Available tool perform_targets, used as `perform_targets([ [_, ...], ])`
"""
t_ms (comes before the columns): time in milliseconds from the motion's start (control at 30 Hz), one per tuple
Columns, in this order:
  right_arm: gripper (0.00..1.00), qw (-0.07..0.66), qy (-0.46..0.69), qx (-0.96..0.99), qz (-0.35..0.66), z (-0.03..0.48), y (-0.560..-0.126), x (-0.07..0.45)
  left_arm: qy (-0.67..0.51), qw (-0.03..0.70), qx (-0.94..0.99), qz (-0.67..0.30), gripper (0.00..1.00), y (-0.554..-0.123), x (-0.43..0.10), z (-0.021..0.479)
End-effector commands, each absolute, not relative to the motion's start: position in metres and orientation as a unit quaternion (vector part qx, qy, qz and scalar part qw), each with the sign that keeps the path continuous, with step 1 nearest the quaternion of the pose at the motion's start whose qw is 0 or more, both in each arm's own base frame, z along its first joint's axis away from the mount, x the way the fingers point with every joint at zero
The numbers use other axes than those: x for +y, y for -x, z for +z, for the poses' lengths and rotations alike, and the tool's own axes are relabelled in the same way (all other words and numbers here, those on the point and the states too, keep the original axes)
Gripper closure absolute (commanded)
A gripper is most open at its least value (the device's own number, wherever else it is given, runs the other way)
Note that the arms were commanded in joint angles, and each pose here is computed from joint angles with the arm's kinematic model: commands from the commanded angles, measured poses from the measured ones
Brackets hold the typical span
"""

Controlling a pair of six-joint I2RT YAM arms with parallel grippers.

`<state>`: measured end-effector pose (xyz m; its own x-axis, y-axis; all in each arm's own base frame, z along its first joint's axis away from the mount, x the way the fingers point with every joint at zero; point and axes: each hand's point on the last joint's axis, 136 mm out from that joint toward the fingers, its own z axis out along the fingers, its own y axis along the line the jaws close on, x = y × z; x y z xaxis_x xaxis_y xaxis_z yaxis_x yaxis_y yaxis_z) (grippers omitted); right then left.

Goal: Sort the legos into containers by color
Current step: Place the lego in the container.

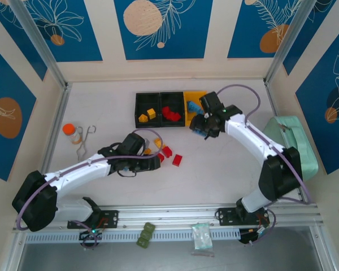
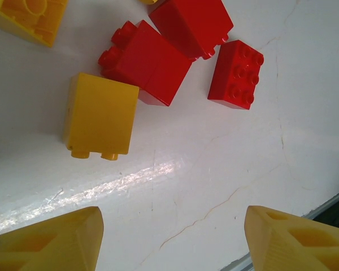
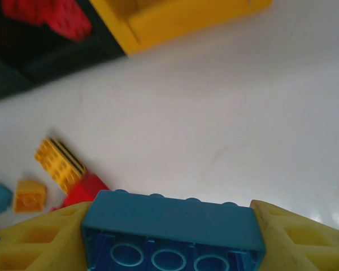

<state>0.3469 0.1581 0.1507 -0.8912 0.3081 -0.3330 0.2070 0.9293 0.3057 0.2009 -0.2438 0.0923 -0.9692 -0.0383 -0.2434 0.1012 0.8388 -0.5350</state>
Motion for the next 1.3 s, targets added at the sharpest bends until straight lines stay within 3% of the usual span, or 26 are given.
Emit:
perform_targets([
  [0, 0.43, 0.198, -0.113, 0.964, 0.137, 0.153, -0.379, 0.159, -0.014, 0.133, 0.947, -0.291, 0.33, -0.201, -0.247, 0.099],
  [233, 0.43, 0.179, -0.130, 0.965, 0.138, 0.134, -0.443, 0.158, -0.011, 0.133, 0.949, -0.284, 0.34, -0.200, -0.246, 0.101],
  [467, 0.42, 0.161, -0.135, 0.969, 0.132, 0.112, -0.474, 0.164, -0.008, 0.132, 0.951, -0.279, 0.34, -0.199, -0.244, 0.099],
  [700, 0.38, 0.151, -0.145, 0.970, 0.123, 0.095, -0.480, 0.163, -0.007, 0.130, 0.953, -0.273, 0.34, -0.198, -0.242, 0.097],
  [833, 0.30, 0.154, -0.147, 0.970, 0.120, 0.096, -0.481, 0.164, -0.007, 0.129, 0.953, -0.273, 0.34, -0.197, -0.242, 0.096],
  [1033, 0.22, 0.168, -0.140, 0.968, 0.120, 0.107, -0.484, 0.167, -0.005, 0.132, 0.953, -0.272, 0.33, -0.197, -0.240, 0.097],
  [1267, 0.23, 0.204, -0.122, 0.961, 0.141, 0.147, -0.476, 0.173, 0.009, 0.147, 0.955, -0.257, 0.33, -0.198, -0.229, 0.103],
])
